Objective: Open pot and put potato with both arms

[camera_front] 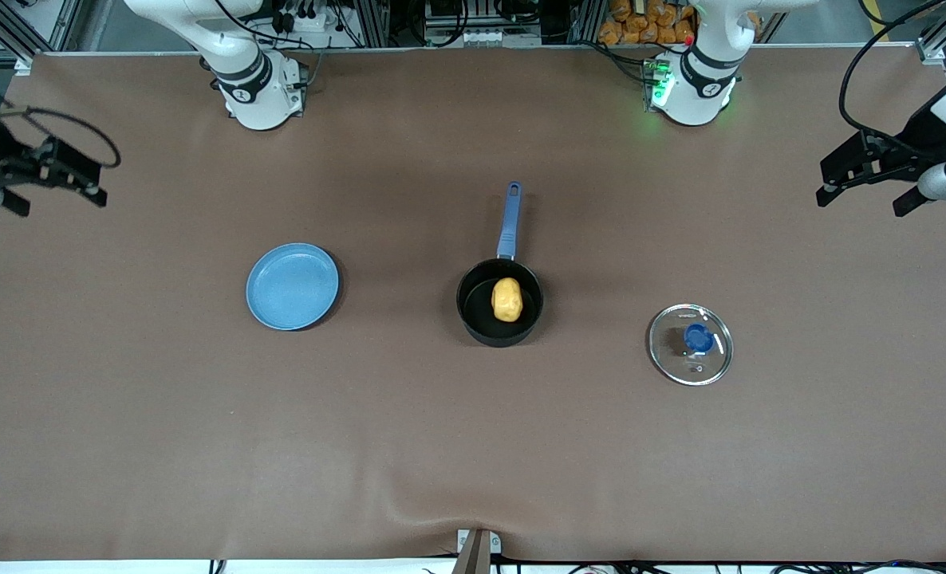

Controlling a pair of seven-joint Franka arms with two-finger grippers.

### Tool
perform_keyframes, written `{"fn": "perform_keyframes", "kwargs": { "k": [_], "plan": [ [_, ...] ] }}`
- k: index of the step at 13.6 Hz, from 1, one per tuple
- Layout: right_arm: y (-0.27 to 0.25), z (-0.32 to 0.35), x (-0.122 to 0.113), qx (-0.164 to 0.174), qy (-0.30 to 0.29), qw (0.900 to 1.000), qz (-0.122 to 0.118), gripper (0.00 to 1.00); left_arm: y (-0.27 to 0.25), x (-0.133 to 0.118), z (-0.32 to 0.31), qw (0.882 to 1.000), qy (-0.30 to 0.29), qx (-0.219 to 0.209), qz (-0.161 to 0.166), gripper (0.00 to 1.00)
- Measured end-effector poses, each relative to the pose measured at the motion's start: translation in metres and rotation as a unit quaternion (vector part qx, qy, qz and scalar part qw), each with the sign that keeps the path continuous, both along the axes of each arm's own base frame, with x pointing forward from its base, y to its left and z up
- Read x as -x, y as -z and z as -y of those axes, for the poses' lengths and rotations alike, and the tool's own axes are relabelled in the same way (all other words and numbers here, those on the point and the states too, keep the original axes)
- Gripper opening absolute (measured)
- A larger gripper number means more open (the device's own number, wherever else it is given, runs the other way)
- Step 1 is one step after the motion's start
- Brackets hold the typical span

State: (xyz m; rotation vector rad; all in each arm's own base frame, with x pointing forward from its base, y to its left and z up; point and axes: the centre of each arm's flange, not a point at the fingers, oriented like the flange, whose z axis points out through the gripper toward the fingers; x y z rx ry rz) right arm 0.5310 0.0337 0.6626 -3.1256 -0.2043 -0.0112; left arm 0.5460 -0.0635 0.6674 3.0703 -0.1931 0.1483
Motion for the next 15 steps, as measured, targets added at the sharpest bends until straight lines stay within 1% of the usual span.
{"fn": "perform_keyframes", "kwargs": {
  "k": [2, 5, 6, 11, 15],
  "plan": [
    [0.004, -0.006, 0.014, 0.006, -0.007, 1.000, 0.000, 1.00, 0.000, 0.000, 0.000, 1.000, 0.000, 0.000, 0.000, 1.00],
    [-0.002, -0.011, 0.012, 0.015, -0.019, 1.000, 0.016, 1.00, -0.001, 0.000, -0.005, 1.000, -0.004, 0.000, 0.000, 1.00],
    [-0.005, -0.010, 0.011, 0.015, -0.020, 1.000, 0.018, 1.00, -0.001, 0.000, -0.006, 1.000, -0.005, 0.000, 0.000, 1.00],
    [-0.003, -0.005, 0.005, 0.015, -0.016, 1.000, 0.011, 1.00, 0.004, -0.001, -0.008, 1.000, -0.007, -0.002, -0.004, 1.00],
    [-0.002, -0.005, 0.005, 0.015, -0.016, 1.000, 0.009, 1.00, 0.006, -0.002, -0.009, 1.000, -0.008, -0.005, -0.006, 1.00]
  ]
}}
